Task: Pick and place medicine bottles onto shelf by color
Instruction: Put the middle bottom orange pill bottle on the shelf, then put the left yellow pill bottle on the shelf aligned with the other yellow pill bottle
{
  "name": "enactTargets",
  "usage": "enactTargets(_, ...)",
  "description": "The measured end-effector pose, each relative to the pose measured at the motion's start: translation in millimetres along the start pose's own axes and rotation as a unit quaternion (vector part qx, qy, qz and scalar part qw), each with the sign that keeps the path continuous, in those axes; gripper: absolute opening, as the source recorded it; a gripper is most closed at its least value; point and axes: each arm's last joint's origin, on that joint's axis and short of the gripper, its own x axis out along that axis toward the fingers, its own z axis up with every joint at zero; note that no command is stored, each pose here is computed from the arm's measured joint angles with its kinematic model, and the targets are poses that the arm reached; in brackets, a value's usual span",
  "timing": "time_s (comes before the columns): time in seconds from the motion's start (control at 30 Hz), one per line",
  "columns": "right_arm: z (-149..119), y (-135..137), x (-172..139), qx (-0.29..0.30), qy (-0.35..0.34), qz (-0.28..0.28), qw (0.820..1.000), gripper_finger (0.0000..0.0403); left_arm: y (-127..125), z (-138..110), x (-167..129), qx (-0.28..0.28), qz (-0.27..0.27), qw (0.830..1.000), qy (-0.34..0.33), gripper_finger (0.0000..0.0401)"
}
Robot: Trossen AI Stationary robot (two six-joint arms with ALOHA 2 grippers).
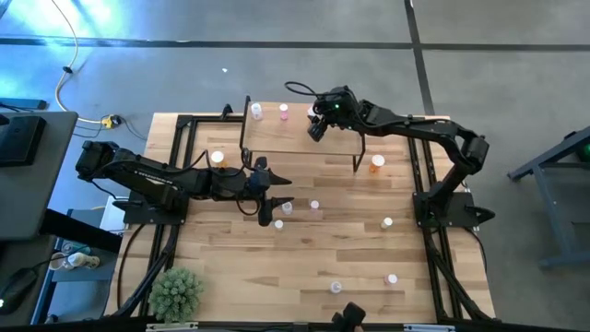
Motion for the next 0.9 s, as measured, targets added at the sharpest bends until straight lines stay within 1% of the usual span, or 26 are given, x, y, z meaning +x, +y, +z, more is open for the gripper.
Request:
enactTargets(0.2, 0, 0, 0, -0.001, 0.004, 0.000, 1.000, 0.0258, 0, 0, 0, 0.000, 0.000, 1.000, 0.000, 0.0225)
enactTargets(0.33, 10, -1, -4, 0.001, -0.002, 0.000, 1.000, 0.0273, 0, 0, 0, 0.000, 0.000, 1.000, 0.000, 0.0225)
enactTargets(0.57, 31, -5, -20, 0.004, 0.024, 0.002, 1.000, 0.0277, 0, 0, 0, 0.003, 0.000, 1.000, 0.000, 0.0225)
enactTargets(0.67, 40, -4, -31, -0.007, 0.052, 0.013, 0.999, 0.0277, 0, 0, 0, 0.015, 0.000, 1.000, 0.000, 0.0225)
enactTargets(0.8, 41, 3, -45, -0.027, 0.109, 0.047, 0.993, 0.0277, 0, 0, 0, 0.015, 0.001, 1.000, 0.000, 0.0225)
enactTargets(0.9, 35, 11, -55, -0.041, 0.132, 0.064, 0.988, 0.0277, 0, 0, 0, 0.019, 0.002, 1.000, 0.000, 0.0225)
